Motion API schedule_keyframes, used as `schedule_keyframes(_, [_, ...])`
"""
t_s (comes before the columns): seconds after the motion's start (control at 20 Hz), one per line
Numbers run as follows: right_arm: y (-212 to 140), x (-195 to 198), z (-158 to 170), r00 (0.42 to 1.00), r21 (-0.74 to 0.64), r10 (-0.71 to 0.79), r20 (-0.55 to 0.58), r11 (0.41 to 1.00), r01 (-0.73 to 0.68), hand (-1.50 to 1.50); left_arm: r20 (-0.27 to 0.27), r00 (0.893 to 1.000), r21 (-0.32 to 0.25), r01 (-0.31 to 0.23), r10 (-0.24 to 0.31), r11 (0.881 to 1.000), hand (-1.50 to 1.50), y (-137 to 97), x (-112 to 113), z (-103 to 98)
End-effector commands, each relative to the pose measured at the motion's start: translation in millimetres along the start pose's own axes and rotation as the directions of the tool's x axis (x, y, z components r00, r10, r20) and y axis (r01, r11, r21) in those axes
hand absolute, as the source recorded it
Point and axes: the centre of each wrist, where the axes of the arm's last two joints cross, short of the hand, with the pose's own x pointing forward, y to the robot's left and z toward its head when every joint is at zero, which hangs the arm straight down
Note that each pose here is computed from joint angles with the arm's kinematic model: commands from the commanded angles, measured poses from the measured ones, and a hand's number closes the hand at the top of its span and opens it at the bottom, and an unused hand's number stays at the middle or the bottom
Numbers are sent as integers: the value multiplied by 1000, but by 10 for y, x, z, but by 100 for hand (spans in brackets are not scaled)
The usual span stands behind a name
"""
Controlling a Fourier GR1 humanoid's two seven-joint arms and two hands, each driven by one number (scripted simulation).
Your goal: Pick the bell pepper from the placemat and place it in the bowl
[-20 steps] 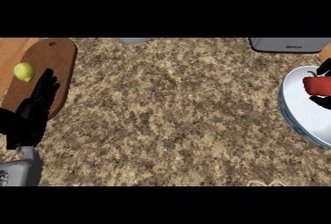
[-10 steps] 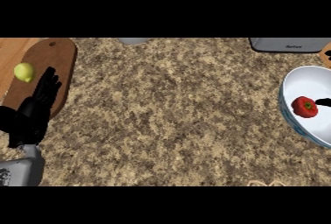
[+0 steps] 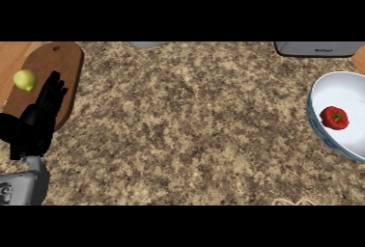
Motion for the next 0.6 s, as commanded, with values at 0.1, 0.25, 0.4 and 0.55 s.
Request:
schedule_keyframes(0.1, [-618,27,515,999,-6,-48,-23,999,48,-150,19,1000,19,4,-5,1000,0,114,16,-24])
schedule_keyframes(0.25, [-854,34,792,995,10,-94,-35,996,94,-150,15,1000,9,-4,4,1000,0,35,76,-16])
schedule_keyframes(0.4, [-928,22,903,986,55,-158,-46,985,161,-150,-16,1000,18,-1,1,1000,0,102,32,-45])
schedule_keyframes(0.55, [-867,-32,871,984,41,-178,-3,983,178,-150,-6,1000,12,-10,10,1000,0,101,-64,0])
